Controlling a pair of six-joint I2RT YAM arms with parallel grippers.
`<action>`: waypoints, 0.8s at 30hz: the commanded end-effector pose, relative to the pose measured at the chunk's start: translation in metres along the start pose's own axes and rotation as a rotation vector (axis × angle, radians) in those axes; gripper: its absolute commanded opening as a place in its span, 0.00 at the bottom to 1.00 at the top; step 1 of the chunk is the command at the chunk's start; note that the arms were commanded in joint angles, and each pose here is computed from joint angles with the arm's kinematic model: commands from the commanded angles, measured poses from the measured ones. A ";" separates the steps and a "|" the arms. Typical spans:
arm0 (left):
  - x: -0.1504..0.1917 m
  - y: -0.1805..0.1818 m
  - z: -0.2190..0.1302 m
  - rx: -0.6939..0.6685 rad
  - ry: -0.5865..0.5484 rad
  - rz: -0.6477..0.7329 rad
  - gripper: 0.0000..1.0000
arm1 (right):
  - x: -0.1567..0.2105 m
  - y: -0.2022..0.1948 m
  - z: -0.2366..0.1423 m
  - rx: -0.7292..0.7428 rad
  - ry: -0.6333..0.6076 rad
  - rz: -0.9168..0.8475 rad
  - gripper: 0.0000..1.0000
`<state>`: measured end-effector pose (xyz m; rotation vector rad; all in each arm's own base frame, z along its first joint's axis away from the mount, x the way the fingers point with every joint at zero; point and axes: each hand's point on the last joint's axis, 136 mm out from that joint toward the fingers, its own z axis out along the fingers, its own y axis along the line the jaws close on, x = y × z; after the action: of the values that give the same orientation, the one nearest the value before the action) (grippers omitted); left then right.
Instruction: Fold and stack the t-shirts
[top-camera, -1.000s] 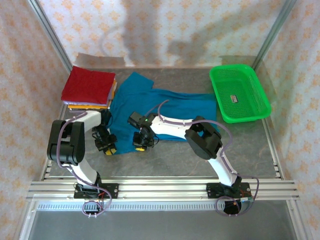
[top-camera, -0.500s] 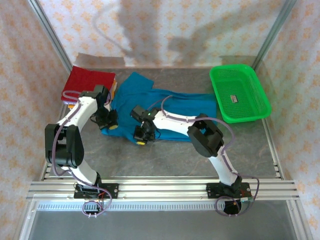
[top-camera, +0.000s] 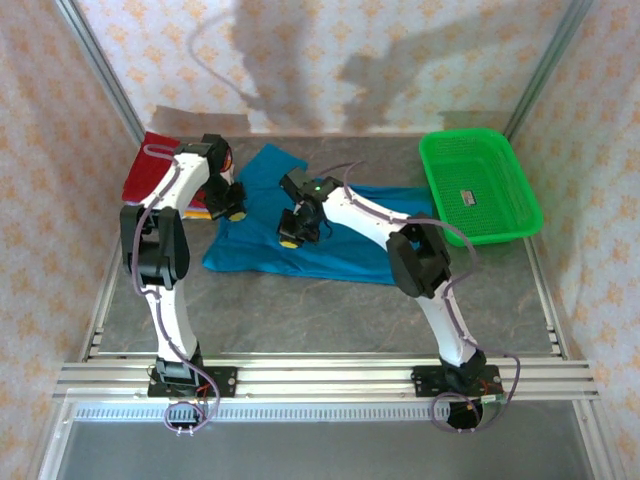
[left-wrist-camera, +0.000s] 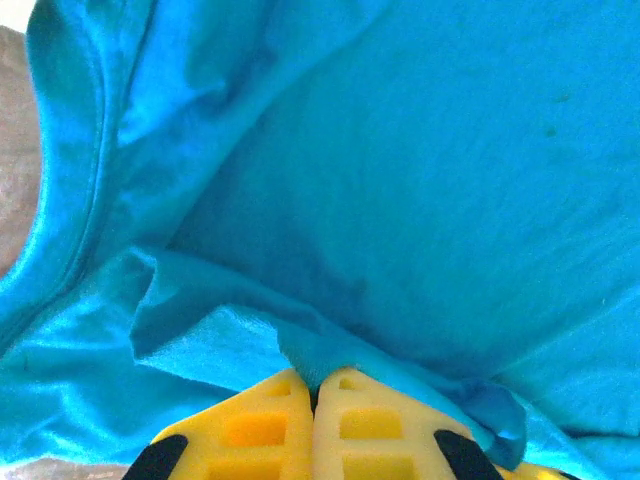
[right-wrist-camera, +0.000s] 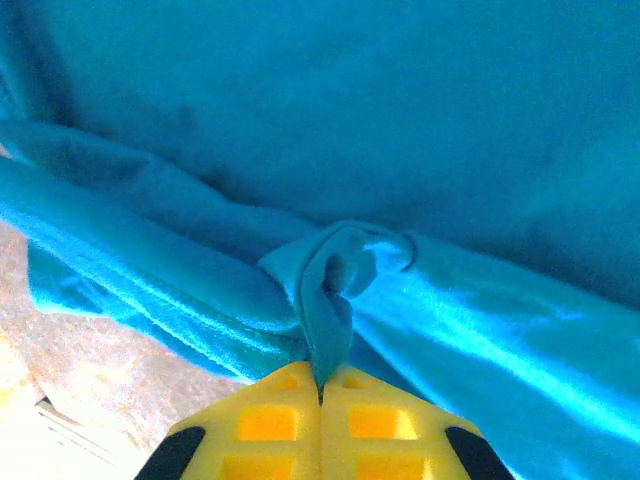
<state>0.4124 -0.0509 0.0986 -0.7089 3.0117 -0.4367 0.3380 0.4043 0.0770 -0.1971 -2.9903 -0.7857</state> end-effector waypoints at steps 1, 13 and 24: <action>-0.002 -0.005 -0.005 -0.006 0.026 0.009 0.00 | -0.004 -0.006 0.005 0.012 0.038 0.004 0.00; -0.034 -0.010 0.016 -0.016 -0.022 0.020 0.00 | -0.035 -0.017 0.005 0.008 0.020 0.031 0.00; -0.060 -0.017 0.017 -0.024 -0.068 0.024 0.00 | -0.065 -0.017 0.007 0.004 -0.046 0.032 0.00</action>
<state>0.4650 -0.0503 0.0816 -0.6913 2.9840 -0.4322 0.3884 0.3938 0.0618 -0.2514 -2.9888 -0.8223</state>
